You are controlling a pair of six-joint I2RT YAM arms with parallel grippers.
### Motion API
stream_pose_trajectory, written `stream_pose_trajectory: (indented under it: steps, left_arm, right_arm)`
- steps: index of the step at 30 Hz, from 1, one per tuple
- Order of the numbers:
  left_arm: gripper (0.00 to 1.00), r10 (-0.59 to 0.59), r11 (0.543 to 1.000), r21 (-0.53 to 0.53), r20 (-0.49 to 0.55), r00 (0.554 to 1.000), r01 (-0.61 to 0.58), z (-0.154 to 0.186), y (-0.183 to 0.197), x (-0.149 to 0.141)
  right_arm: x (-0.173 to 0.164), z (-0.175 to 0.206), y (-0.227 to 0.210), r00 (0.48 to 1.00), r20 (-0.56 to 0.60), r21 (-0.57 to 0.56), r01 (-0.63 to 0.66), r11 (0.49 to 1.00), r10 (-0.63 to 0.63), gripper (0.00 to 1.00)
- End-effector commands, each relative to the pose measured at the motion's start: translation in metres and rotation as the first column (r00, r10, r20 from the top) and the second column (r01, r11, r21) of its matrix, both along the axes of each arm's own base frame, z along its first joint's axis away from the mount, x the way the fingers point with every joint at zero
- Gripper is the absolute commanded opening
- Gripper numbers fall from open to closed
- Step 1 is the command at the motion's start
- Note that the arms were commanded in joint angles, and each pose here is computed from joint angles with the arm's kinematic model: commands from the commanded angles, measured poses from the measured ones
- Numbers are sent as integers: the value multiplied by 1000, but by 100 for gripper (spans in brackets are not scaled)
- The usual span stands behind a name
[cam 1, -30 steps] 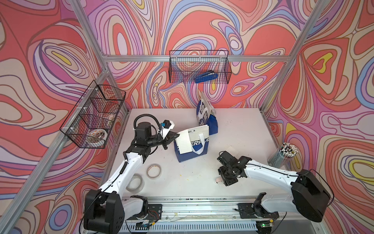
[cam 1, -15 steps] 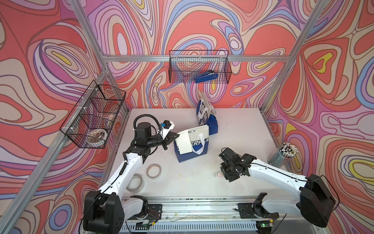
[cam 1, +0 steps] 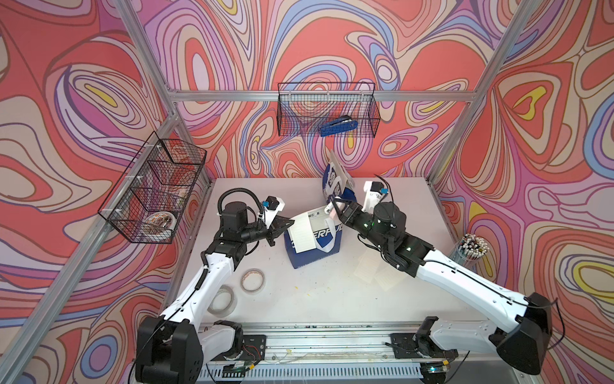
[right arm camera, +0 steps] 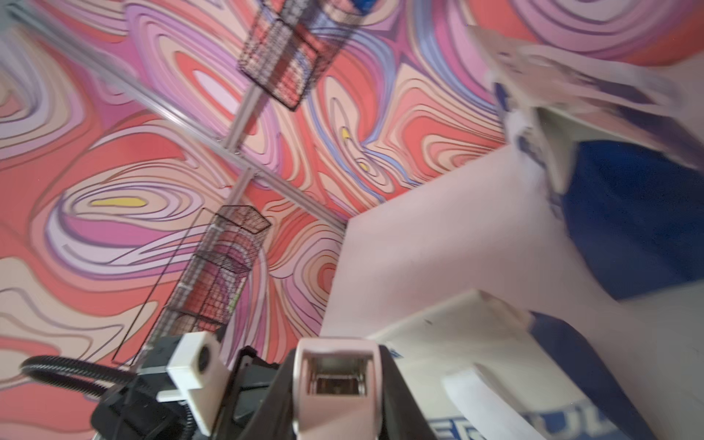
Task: Staple the receipts to the bags
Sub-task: Place the stapler in the takeout bag.
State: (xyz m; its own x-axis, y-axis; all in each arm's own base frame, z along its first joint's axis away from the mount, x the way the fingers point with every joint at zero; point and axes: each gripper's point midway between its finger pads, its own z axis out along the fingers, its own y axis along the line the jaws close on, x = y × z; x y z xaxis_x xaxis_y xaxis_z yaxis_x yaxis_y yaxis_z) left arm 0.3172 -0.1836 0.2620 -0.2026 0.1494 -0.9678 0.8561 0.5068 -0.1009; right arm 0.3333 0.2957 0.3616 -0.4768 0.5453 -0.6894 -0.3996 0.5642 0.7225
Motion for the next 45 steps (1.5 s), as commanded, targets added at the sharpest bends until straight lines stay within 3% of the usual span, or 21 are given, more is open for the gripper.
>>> stream_pose_trajectory:
  steps: [1, 3, 9, 28, 39, 45]
  left_arm:
    - [0, -21, 997, -77, 80, 997, 27, 29, -6, -3]
    - [0, -13, 994, -107, 73, 997, 20, 32, -7, 0]
    - [0, 10, 990, -141, 44, 999, -3, 32, -6, 6]
    - [0, -9, 987, -163, 43, 999, 16, 30, -10, 6]
    - [0, -13, 987, -159, 50, 999, 21, 28, -12, 7]
    - [0, -1, 989, -147, 61, 998, 10, 27, -11, 8]
  right_arm:
    - [-6, 51, 44, 929, 338, -5, -161, 987, 153, 6]
    - [-4, 49, 61, 901, 396, -18, -184, 983, 176, 6]
    - [10, 19, 84, 886, 433, -81, -147, 986, 168, 6]
    - [25, -41, 81, 906, 411, -257, 12, 966, 98, 7]
    - [22, -58, 91, 924, 362, -256, -25, 966, 120, 6]
    - [13, -67, 106, 926, 341, -331, -46, 943, 164, 8]
